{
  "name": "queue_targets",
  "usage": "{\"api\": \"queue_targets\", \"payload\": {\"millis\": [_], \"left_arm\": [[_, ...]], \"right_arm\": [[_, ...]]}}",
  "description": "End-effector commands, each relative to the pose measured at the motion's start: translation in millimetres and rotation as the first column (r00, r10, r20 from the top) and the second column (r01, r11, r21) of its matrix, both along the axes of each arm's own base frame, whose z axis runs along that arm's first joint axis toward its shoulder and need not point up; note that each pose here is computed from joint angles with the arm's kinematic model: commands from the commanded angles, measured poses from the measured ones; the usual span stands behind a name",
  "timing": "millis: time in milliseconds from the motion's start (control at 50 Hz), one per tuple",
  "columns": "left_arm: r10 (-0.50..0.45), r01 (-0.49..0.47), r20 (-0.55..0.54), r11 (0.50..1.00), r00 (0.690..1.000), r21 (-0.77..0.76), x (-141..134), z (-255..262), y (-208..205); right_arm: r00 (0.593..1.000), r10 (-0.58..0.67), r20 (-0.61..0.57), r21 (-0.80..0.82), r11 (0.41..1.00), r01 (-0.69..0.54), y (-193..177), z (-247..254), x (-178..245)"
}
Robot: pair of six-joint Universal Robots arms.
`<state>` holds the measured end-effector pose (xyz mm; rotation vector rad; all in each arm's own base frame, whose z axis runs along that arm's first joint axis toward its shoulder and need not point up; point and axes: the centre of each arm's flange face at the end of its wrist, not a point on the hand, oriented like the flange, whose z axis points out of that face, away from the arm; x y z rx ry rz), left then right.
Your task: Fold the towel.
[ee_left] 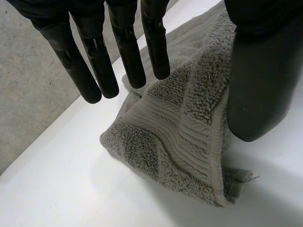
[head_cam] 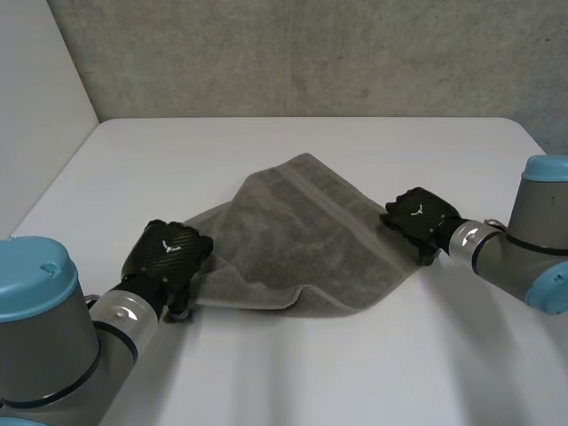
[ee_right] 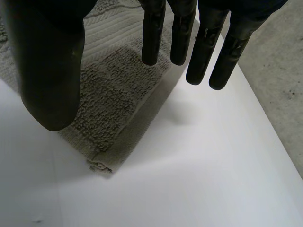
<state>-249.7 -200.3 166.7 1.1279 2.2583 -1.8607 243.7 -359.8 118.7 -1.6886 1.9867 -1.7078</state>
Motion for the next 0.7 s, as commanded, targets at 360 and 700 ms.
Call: {"api": "queue_targets", "payload": {"millis": [360, 700], "left_arm": [[-0.002, 0.002, 0.000, 1.000, 1.000, 0.000, -0.4, 0.0, 0.6], [-0.001, 0.001, -0.001, 1.000, 1.000, -0.001, -0.1, 0.3, -0.4]], "right_arm": [[1.000, 0.016, -0.005, 0.016, 1.000, -0.016, 4.7, -4.6, 3.7], [1.000, 0.002, 0.005, 0.027, 1.000, -0.003, 0.4, -13.9, 5.1]]}}
